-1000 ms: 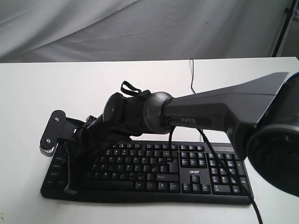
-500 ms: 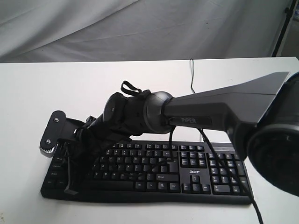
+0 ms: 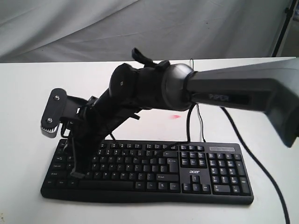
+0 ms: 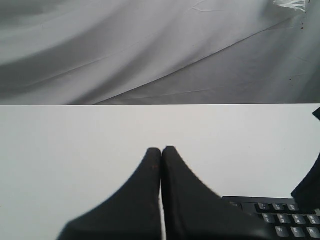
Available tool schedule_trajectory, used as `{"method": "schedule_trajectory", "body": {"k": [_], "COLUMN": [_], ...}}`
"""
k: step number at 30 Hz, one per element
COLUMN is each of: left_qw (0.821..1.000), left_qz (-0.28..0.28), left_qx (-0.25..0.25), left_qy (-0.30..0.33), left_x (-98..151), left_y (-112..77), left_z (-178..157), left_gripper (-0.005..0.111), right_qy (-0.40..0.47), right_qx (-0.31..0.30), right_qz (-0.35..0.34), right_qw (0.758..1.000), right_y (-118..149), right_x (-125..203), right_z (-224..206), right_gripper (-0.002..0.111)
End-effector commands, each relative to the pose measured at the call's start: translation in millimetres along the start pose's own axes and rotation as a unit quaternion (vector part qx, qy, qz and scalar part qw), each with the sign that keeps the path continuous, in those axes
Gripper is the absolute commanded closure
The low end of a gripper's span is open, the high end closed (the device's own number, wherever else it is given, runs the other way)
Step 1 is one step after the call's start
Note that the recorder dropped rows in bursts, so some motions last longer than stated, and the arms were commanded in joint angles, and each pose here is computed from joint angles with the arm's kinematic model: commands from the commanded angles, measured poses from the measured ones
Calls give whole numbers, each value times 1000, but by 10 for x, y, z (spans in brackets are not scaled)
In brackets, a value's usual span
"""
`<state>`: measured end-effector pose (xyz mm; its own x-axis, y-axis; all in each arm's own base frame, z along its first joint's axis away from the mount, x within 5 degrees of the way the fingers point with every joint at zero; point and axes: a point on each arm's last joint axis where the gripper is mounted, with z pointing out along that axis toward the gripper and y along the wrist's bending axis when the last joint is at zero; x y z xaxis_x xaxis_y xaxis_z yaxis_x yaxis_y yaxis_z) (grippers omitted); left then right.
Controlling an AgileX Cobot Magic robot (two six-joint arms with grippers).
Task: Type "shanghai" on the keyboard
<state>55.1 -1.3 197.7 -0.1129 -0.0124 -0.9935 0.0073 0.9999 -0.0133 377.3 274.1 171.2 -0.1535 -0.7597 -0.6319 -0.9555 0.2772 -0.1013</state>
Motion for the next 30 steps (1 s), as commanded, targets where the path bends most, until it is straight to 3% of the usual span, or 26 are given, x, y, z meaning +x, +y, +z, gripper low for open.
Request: {"method": "schedule_trajectory", "body": {"k": [1,8,14,23,30], "left_qw": [1000,1000,1000,1000,1000], "left_qz": [-2,-2,-2,-2,-2], "left_qx": [2,2,2,2,2], "left_qy": [1,1,1,1,1], "left_x": [1,1,1,1,1], "left_y": [-3,-3,-3,-3,-3], "left_z": [3,3,3,3,3], "left_gripper": [106,106,106,106,106], "right_qy": [-1,3,-22,-14,6], "right_qx": [12,39,8,-31,-27], "right_qz": [11,29,36,19,28], "right_qw": [1000,999,999,999,999], "right_y": [-57,-79,-136,-101,-134], "right_x": [61,388,605,729,867], "right_z": [-310,-607,-684,-607,-428], "right_gripper": [108,108,108,108,108]}}
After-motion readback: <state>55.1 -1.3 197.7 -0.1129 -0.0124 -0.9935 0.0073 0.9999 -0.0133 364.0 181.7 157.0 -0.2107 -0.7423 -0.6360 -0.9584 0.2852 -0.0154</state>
